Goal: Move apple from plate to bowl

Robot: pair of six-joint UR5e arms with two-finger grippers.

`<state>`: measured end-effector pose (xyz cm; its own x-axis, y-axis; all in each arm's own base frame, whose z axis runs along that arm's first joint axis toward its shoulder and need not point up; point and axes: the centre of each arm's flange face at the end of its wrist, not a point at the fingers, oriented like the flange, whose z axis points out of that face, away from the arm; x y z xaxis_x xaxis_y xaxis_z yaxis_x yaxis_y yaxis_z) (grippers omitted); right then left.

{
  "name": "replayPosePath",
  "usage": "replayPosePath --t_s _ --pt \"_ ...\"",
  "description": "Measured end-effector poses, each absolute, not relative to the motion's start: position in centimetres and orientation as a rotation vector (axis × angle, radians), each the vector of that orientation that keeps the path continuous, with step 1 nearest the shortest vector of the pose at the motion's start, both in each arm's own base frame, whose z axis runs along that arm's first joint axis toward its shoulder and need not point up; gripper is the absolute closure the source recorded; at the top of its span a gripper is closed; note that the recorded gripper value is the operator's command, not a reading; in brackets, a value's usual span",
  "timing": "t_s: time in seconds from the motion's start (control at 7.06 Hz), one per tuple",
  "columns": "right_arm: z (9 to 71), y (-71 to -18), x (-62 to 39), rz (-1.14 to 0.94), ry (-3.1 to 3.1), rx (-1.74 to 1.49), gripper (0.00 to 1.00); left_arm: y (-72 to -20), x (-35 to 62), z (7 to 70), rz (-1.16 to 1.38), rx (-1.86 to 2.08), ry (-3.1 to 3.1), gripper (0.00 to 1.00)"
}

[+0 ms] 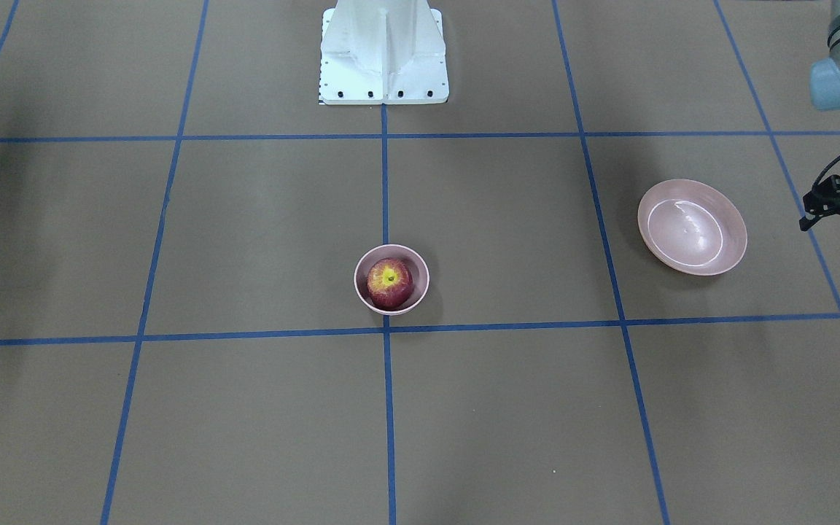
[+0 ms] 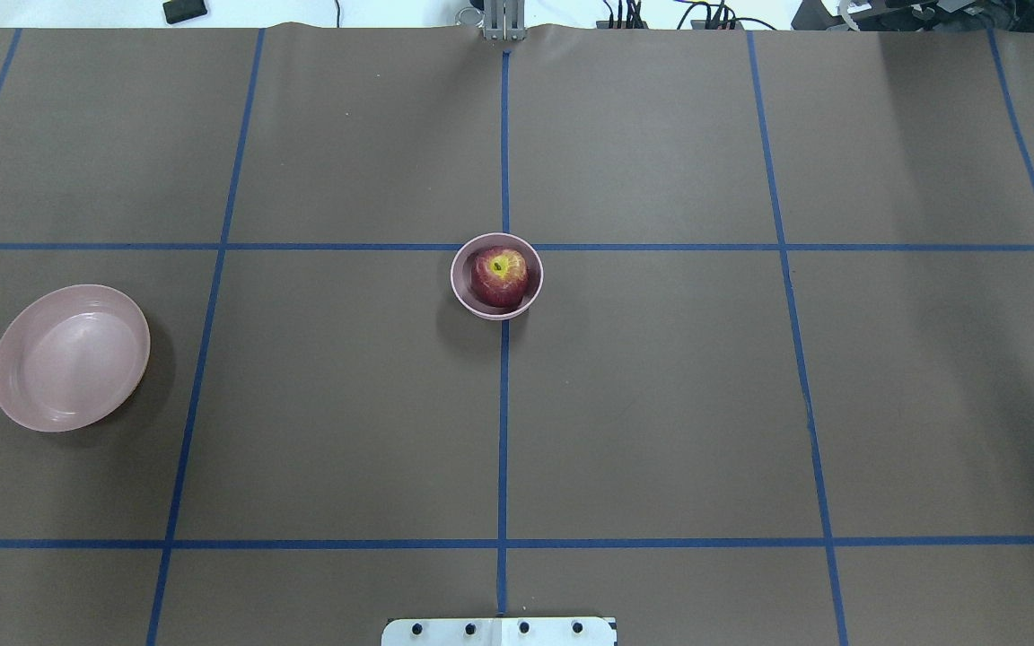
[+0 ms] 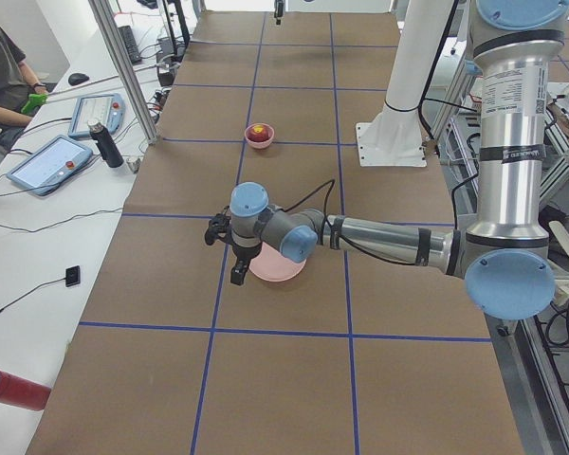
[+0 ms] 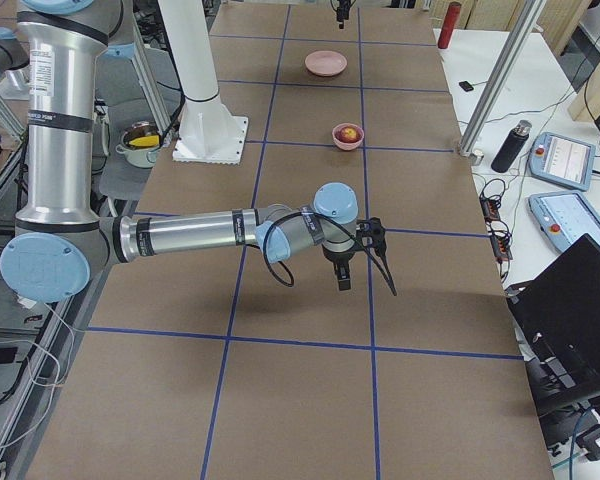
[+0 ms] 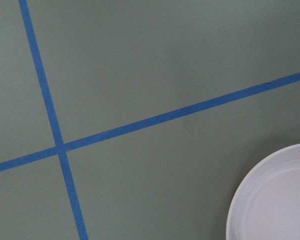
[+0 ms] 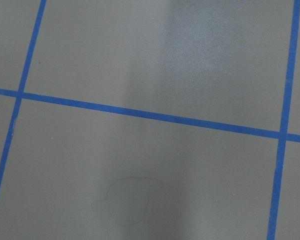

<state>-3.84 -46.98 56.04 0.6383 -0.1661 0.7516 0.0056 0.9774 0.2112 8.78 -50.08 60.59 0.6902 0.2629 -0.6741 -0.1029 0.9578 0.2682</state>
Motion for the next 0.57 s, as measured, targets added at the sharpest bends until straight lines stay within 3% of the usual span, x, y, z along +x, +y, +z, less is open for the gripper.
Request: replayPosePath --t_s 0.57 --pt "55.8 -47.2 -4.5 -0.114 -0.875 0.2 0.0 -50.4 8.5 58.2 0.177 0.198 0.802 0.02"
